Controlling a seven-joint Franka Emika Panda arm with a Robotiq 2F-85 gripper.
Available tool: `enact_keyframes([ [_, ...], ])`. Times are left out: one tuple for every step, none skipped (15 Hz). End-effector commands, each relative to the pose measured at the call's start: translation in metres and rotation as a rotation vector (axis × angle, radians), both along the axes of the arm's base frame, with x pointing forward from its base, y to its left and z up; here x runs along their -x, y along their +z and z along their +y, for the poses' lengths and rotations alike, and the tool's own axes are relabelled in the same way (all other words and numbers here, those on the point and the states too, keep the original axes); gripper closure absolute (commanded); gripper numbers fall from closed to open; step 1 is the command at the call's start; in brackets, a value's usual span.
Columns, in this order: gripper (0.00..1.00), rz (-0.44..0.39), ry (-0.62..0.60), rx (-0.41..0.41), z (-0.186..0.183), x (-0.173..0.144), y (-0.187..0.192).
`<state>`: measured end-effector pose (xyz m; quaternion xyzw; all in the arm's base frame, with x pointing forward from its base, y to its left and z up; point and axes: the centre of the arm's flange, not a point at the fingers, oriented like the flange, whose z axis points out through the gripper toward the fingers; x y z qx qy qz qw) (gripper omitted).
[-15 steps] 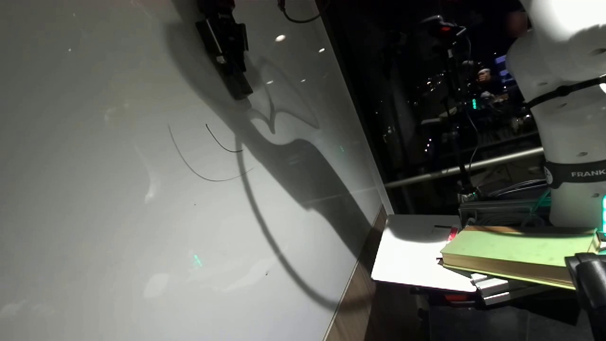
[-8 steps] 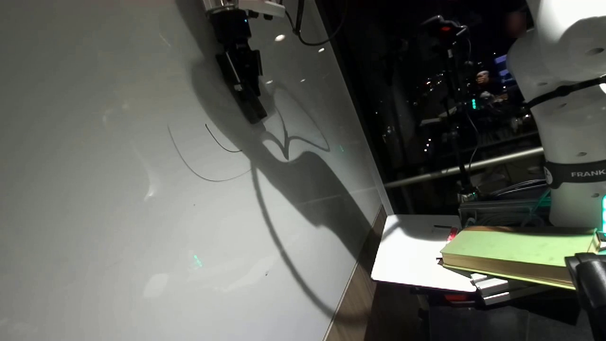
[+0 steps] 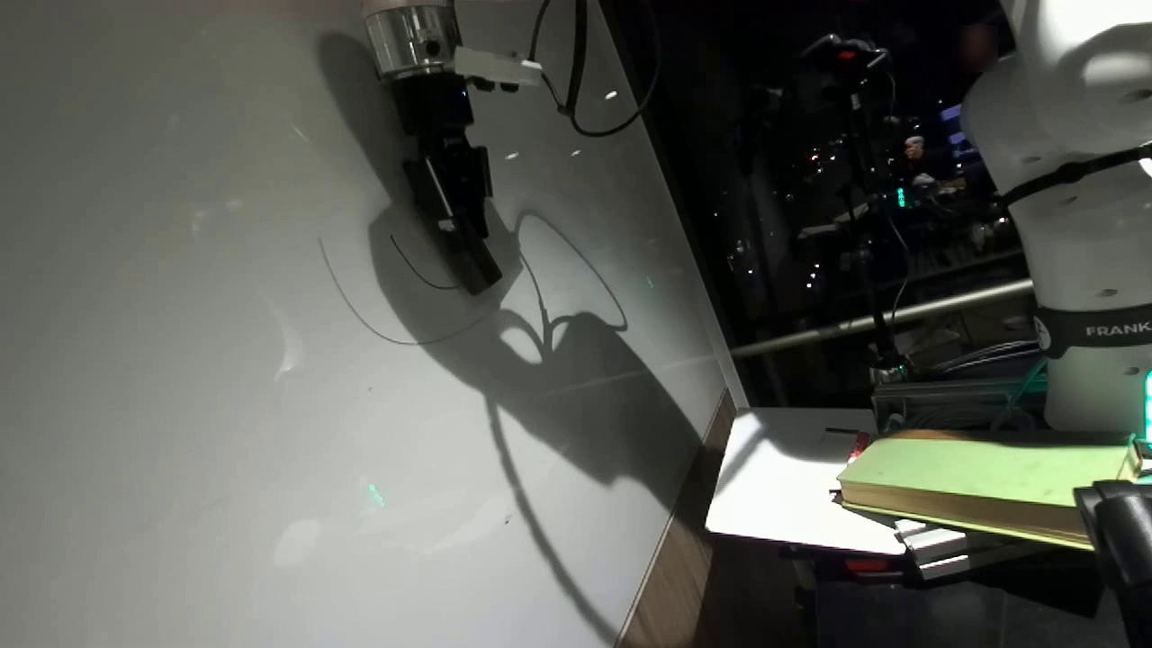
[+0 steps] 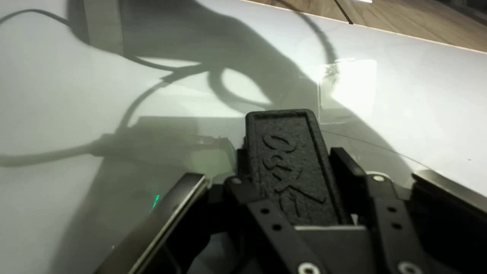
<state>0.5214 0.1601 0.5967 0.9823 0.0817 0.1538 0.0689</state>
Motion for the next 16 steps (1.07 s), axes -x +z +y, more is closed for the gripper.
enact_keyframes([
  [0.71, -0.027, 0.041, -0.007, 0.044, 0.005, -0.015],
  [0.71, -0.029, 0.056, -0.008, 0.059, 0.008, -0.021],
  [0.71, -0.028, 0.07, -0.008, 0.07, 0.01, -0.023],
  [0.71, -0.027, 0.082, -0.005, 0.083, 0.013, -0.028],
  [0.71, -0.026, 0.093, -0.005, 0.093, 0.015, -0.03],
  [0.71, -0.027, 0.103, -0.006, 0.103, 0.017, -0.031],
  [0.71, -0.028, 0.112, -0.008, 0.111, 0.019, -0.033],
  [0.71, -0.026, 0.12, -0.008, 0.117, 0.021, -0.034],
  [0.71, -0.026, 0.127, -0.006, 0.123, 0.024, -0.037],
  [0.71, -0.024, 0.134, -0.003, 0.129, 0.026, -0.04],
  [0.71, -0.026, 0.14, 0.004, 0.134, 0.026, -0.043],
  [0.71, -0.029, 0.147, 0.011, 0.139, 0.027, -0.044],
  [0.71, -0.034, 0.153, 0.022, 0.143, 0.026, -0.045],
  [0.71, -0.04, 0.157, 0.031, 0.146, 0.024, -0.046],
  [0.71, -0.044, 0.159, 0.037, 0.148, 0.021, -0.046],
  [0.71, -0.053, 0.16, 0.044, 0.15, 0.017, -0.044],
])
